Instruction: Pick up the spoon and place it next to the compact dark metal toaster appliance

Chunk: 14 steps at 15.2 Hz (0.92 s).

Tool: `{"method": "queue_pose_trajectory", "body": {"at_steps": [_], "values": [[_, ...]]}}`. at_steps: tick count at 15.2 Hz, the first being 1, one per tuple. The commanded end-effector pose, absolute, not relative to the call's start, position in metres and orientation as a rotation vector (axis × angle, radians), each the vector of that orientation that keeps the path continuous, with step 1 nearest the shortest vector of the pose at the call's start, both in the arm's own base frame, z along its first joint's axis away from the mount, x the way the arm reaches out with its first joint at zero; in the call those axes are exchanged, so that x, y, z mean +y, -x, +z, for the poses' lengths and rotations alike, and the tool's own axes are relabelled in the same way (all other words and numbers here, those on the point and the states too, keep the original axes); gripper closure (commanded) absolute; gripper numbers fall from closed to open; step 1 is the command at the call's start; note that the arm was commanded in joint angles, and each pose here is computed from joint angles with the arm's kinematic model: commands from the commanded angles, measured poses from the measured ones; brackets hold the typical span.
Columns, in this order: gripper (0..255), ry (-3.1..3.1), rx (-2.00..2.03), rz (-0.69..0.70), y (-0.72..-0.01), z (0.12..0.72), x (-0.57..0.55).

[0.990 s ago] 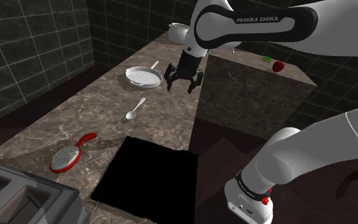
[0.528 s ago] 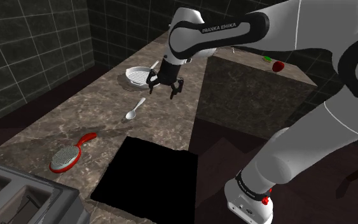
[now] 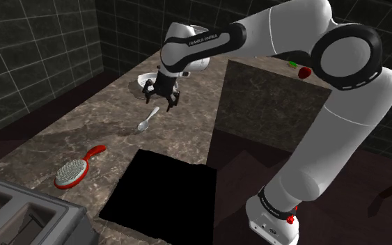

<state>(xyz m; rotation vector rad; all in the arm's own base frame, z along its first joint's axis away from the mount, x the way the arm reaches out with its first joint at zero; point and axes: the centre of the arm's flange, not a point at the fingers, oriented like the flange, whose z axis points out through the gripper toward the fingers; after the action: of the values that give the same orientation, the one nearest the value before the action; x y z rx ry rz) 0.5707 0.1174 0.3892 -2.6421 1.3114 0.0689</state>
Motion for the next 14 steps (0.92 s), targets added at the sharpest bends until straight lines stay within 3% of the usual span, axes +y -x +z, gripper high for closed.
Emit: {"method": "queue_pose_trajectory", "body": {"at_steps": [1,14], "values": [[0,2.597,1.38,0.079,-0.591,0.374,0.12],[0,2.591,1.389,0.08,-0.596,0.333,0.129]]}}
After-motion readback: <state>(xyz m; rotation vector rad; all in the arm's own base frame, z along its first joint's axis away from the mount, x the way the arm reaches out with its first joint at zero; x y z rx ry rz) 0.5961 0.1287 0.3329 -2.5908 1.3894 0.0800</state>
